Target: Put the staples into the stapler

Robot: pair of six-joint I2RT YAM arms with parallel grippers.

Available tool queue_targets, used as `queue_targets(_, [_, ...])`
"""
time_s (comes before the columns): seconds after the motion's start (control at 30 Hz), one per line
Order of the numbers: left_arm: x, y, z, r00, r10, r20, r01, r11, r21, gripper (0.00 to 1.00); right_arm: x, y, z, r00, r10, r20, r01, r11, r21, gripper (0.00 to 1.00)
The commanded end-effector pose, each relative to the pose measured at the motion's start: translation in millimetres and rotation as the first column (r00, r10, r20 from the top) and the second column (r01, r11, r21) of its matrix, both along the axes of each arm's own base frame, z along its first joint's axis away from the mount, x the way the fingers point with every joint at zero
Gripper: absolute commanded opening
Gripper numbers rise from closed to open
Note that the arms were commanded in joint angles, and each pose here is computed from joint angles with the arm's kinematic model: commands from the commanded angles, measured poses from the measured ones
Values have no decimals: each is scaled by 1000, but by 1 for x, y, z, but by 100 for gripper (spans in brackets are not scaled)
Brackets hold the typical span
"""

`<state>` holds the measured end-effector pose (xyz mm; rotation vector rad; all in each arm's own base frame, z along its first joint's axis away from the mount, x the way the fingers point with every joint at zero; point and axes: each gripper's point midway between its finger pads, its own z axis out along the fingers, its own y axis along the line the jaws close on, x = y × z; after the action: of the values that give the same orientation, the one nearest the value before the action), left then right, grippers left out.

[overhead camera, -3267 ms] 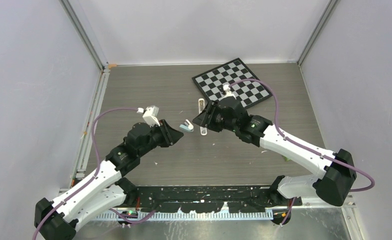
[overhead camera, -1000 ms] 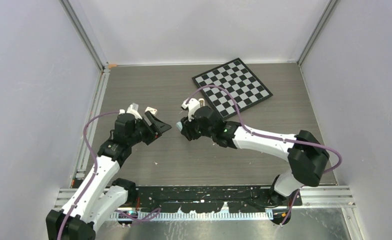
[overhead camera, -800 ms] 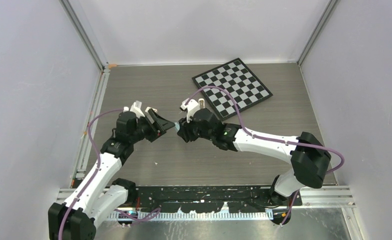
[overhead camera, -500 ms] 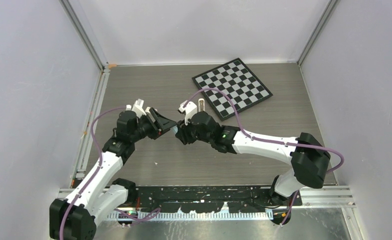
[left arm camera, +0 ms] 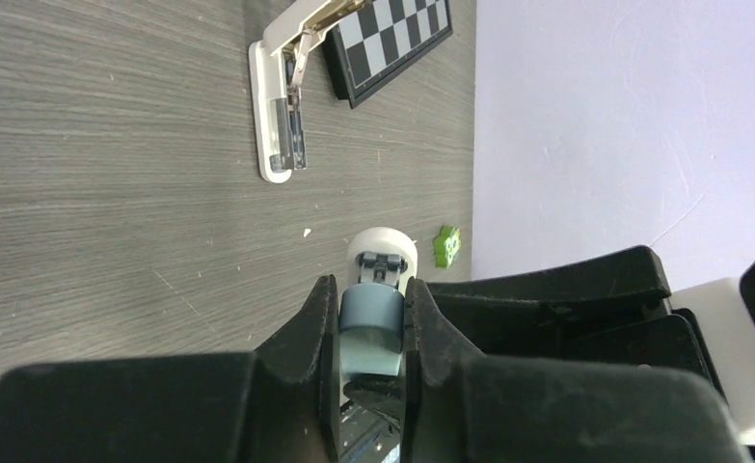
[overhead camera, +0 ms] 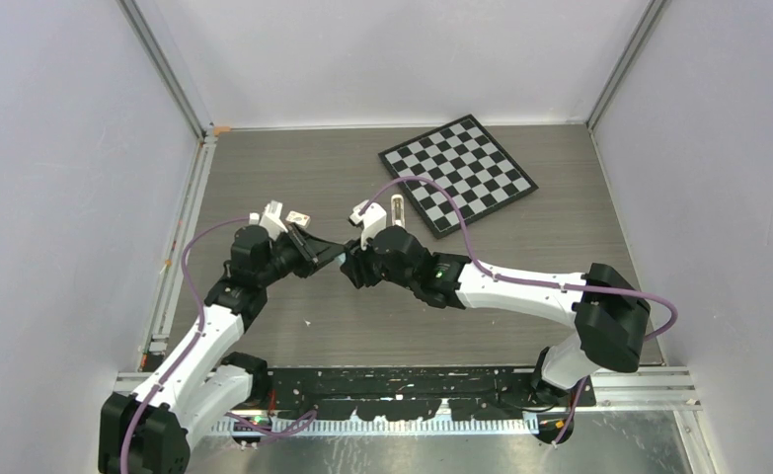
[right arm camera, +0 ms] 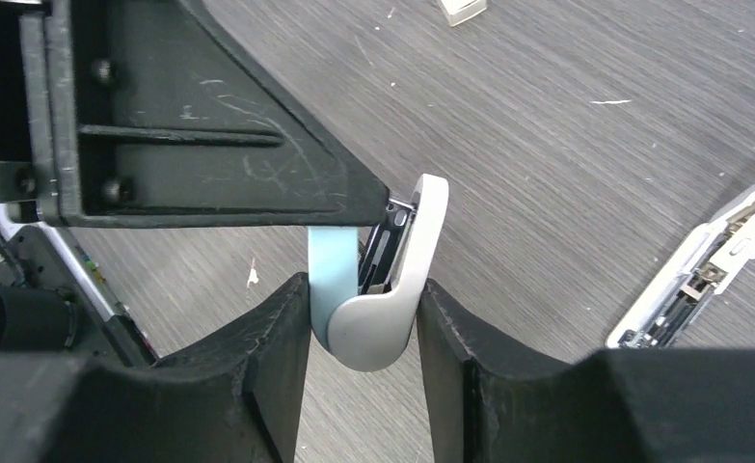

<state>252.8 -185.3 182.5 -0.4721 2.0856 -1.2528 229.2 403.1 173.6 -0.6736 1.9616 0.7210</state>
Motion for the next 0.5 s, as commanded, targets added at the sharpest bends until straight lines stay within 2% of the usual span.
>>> queue_targets(0.0, [1,-4,33,989,-21,149,29,998,-55,0,3,7,27,999,-17,32,14,996,88,55])
queue_targets(0.07, [0,-2,40,978,-34,207,40,999,-23,0,2,-3,27,999,-27,38,25,998,59,65])
queue_targets(0.17, [-3,0,49,957,-64,284,57,998,34,0,-2,-25,40,997,-47,61,44,998,53,69])
queue_targets(0.27, [-4,-3,53,933,-125,336,99,991,94,0,-8,-44,53,997,-60,49,58,997,59,69])
queue_targets(0.47, [-10,-7,54,887,-245,392,168,961,220,0,-15,-63,82,991,-128,-44,134,972,192,62])
